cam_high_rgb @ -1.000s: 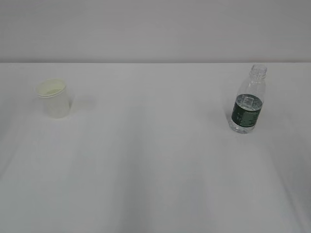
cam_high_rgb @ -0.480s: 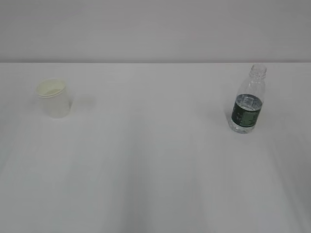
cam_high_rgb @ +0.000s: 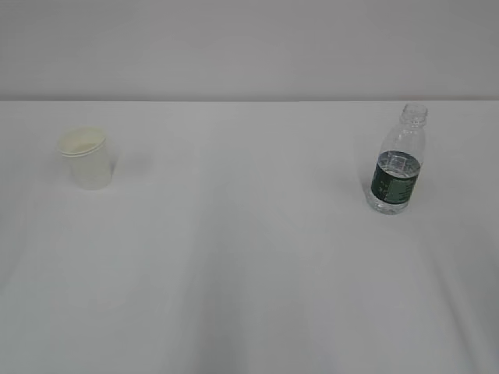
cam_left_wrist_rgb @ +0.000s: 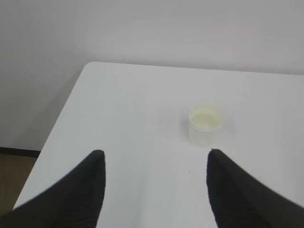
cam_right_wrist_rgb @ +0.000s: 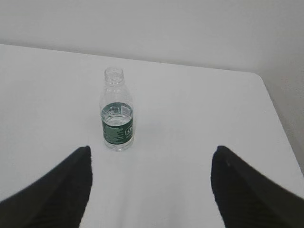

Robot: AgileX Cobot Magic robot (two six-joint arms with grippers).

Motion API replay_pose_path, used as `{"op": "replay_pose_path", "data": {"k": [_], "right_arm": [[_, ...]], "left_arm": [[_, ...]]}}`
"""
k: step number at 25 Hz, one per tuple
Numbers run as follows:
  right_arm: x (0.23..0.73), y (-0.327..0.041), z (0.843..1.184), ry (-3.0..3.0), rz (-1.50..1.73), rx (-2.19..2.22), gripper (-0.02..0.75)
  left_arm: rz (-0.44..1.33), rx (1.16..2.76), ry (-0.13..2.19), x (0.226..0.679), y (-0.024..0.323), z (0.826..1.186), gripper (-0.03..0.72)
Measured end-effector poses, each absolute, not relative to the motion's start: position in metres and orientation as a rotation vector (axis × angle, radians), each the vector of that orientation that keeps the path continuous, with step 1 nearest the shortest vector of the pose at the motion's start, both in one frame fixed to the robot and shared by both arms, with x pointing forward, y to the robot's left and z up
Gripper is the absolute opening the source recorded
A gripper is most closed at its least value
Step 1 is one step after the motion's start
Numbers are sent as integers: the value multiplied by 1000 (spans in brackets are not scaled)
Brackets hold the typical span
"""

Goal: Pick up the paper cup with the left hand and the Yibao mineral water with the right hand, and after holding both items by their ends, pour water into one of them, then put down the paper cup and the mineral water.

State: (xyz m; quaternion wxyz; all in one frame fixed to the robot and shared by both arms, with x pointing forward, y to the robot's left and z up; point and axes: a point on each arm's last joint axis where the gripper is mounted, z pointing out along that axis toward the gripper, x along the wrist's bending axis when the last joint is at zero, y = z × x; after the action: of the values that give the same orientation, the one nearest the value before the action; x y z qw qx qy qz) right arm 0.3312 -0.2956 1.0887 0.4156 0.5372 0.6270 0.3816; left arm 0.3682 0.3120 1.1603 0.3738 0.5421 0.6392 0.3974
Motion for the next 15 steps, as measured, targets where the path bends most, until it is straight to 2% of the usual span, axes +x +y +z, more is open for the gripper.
{"op": "replay_pose_path", "data": {"k": [15], "right_arm": [[298, -291, 1087, 1620, 999, 1346, 590]], "left_arm": [[919, 1470, 1602, 337, 303, 1159, 456]]}}
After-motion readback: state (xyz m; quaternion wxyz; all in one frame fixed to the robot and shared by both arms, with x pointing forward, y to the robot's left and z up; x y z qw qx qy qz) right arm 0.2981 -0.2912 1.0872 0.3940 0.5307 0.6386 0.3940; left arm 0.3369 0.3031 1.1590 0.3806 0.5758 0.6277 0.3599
